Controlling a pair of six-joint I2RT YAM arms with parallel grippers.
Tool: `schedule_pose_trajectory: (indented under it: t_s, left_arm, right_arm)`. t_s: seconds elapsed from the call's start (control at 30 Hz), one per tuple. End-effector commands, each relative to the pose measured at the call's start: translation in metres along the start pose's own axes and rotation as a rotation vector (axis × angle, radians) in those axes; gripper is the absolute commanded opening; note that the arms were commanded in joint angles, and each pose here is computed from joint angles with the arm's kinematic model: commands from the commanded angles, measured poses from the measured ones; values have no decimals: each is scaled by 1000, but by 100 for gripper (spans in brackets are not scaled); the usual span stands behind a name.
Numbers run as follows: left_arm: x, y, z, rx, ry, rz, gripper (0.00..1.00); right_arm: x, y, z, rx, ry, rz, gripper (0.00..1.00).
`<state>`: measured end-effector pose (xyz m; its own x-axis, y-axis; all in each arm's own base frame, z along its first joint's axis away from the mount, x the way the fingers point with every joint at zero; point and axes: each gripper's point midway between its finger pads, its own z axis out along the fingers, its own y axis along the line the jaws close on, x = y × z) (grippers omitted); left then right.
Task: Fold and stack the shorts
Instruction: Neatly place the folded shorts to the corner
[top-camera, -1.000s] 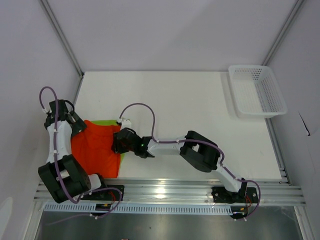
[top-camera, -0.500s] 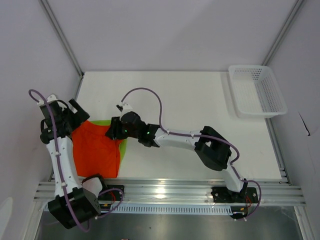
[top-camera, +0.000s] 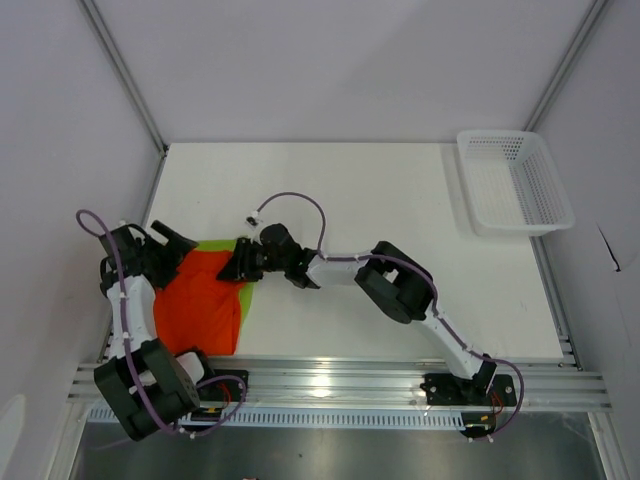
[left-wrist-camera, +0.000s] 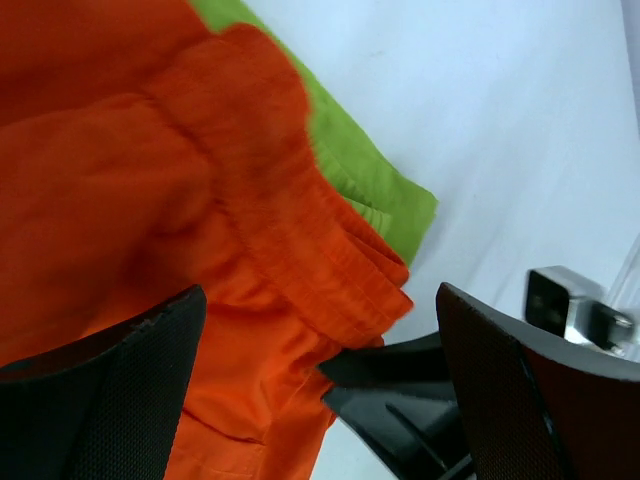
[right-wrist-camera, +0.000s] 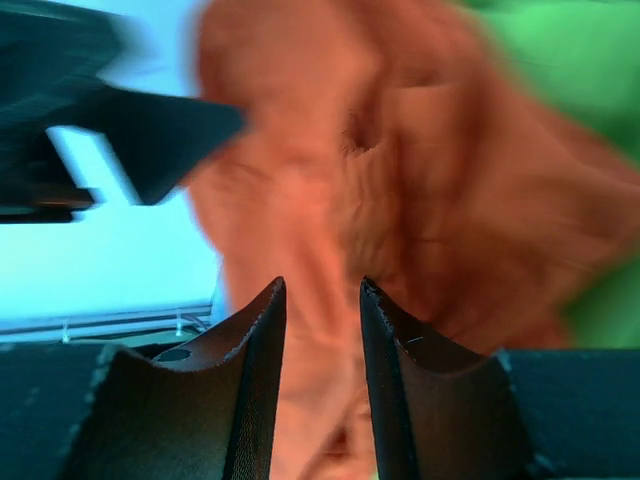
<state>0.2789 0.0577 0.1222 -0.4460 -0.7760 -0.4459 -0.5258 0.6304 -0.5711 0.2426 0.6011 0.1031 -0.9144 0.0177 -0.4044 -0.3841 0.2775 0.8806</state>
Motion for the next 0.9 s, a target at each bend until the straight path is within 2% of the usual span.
schedule_pose_trajectory:
  t_s: [0.0, 0.03, 0.23, 0.4, 0.57, 0.63, 0.67, 0.73, 0.77, 0.8, 0.87]
  left_arm:
    - [-13, 9, 7, 38, -81, -133, 97]
    - [-23, 10, 8, 59, -125, -165, 97]
    - [-21, 24, 23, 49, -137, -230, 97]
    - [-31, 10, 20, 106, -154, -222, 97]
    - [-52, -17, -18, 156, -252, -147, 98]
    - [-56, -33, -35, 186, -285, -98, 99]
    - [-62, -41, -43, 190, -308, -71, 99]
    - [-50, -55, -49, 188, -276, -17, 99]
    - [-54, -64, -55, 189, -296, 10, 99]
    - [-43, -79, -56, 214, -269, 44, 99]
    - [-37, -99, -60, 249, -264, 81, 99]
  right_arm:
    - [1, -8, -1, -62, 18, 77, 38]
    - [1, -20, 0, -42, 20, 91, 38]
    - [-4, -35, -7, 1, 17, 96, 39]
    - [-24, -9, -20, -22, -8, 36, 44]
    - [-64, 23, -52, -2, -67, -67, 52]
    - [-80, 25, -67, 52, -96, -109, 55]
    - [-84, 10, -77, 158, -106, -142, 58]
    - [-111, 15, -106, 242, -167, -193, 68]
    - [-114, -3, -123, 351, -163, -188, 71]
    - [-136, -4, -147, 391, -199, -229, 72]
    - [-144, -24, -180, 504, -192, -219, 74]
